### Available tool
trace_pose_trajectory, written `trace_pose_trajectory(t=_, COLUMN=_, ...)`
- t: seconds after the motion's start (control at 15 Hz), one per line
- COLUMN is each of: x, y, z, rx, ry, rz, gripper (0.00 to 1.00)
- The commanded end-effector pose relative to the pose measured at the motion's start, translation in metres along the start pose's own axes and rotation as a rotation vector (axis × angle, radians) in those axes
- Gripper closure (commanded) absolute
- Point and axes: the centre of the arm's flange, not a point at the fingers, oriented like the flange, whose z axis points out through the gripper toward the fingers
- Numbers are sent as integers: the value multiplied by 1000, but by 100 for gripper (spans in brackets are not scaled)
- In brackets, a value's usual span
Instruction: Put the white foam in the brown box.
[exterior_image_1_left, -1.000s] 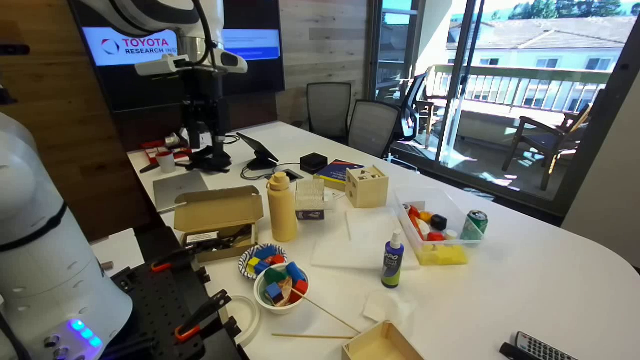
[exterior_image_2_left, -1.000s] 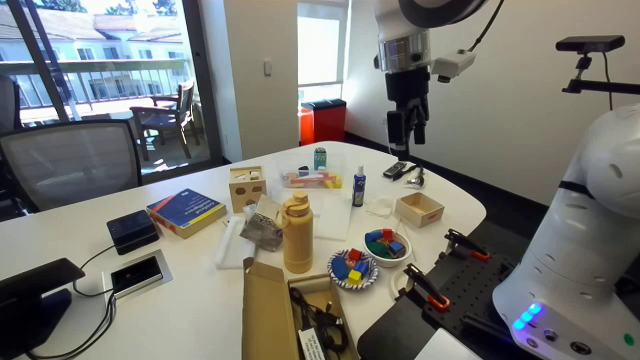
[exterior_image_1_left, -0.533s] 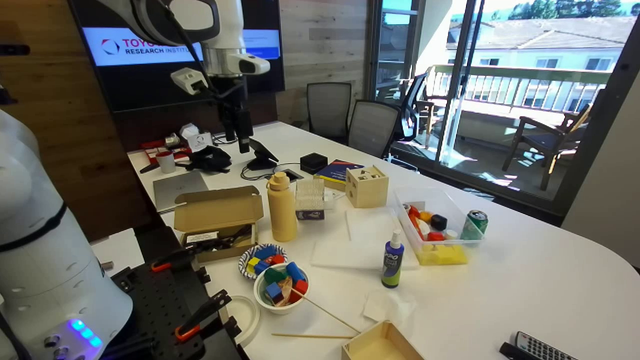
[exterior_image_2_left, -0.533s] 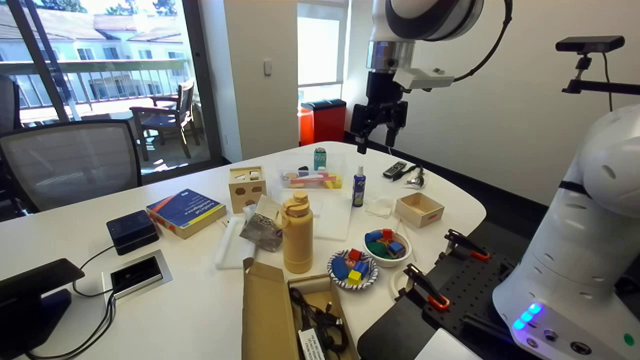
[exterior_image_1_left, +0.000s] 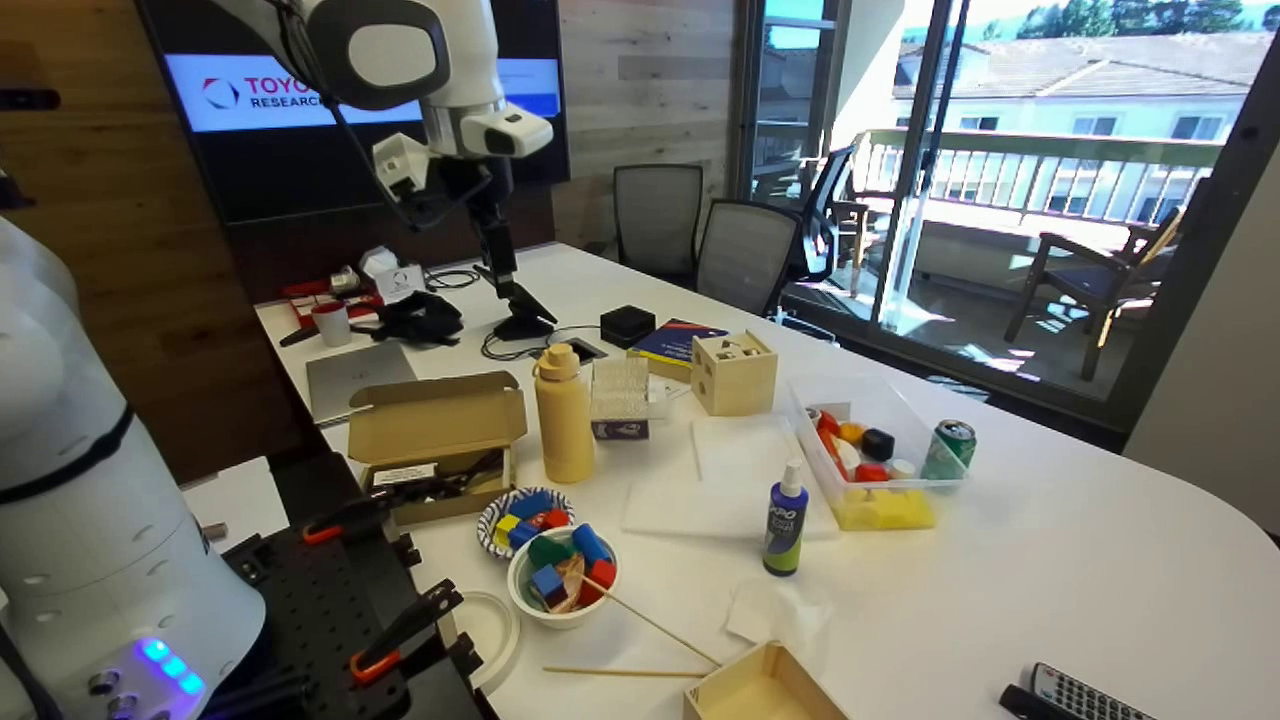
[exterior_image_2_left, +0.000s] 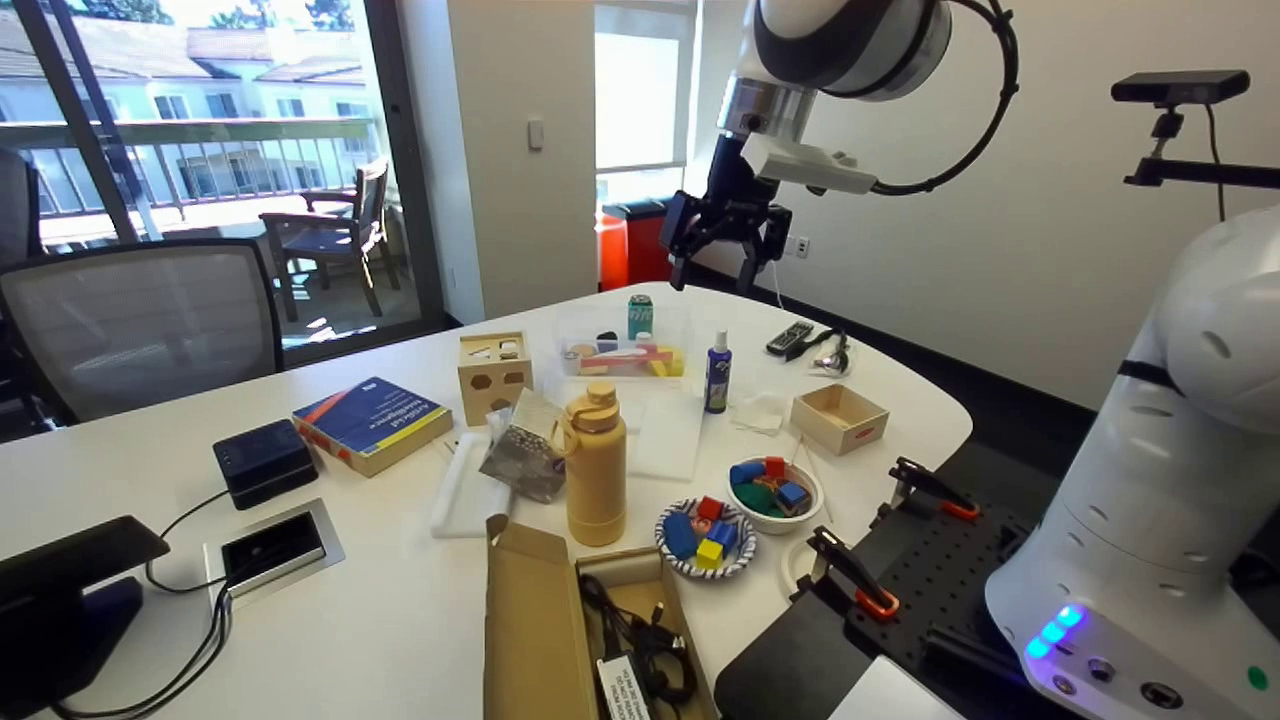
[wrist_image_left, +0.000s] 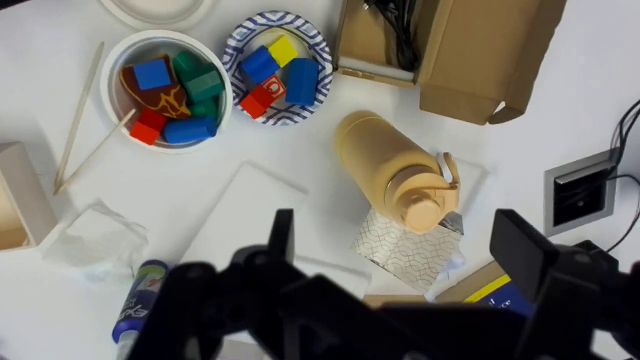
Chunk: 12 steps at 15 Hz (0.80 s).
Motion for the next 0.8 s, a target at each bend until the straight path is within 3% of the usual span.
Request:
trace_pose_trajectory(t=0.0, x=-2, y=-2, z=5, rx=35, ry=4, rz=95, gripper=0)
trace_pose_trajectory(t=0.4, x=-2, y=-3, z=7, rx=52, ry=0, rz=168, gripper=0)
trace_pose_trajectory(t=0.53, x=-1, y=-8, z=8, rx=129, ry=-20, rz=74, gripper=0)
trace_pose_trajectory(t=0.6, x=-1, y=-4, z=4, rx=63, ry=-22, rz=118, gripper=0)
trace_pose_trajectory(t=0.73, x=-2, y=-9, z=4, rx=97, ry=-25, rz=86, gripper=0)
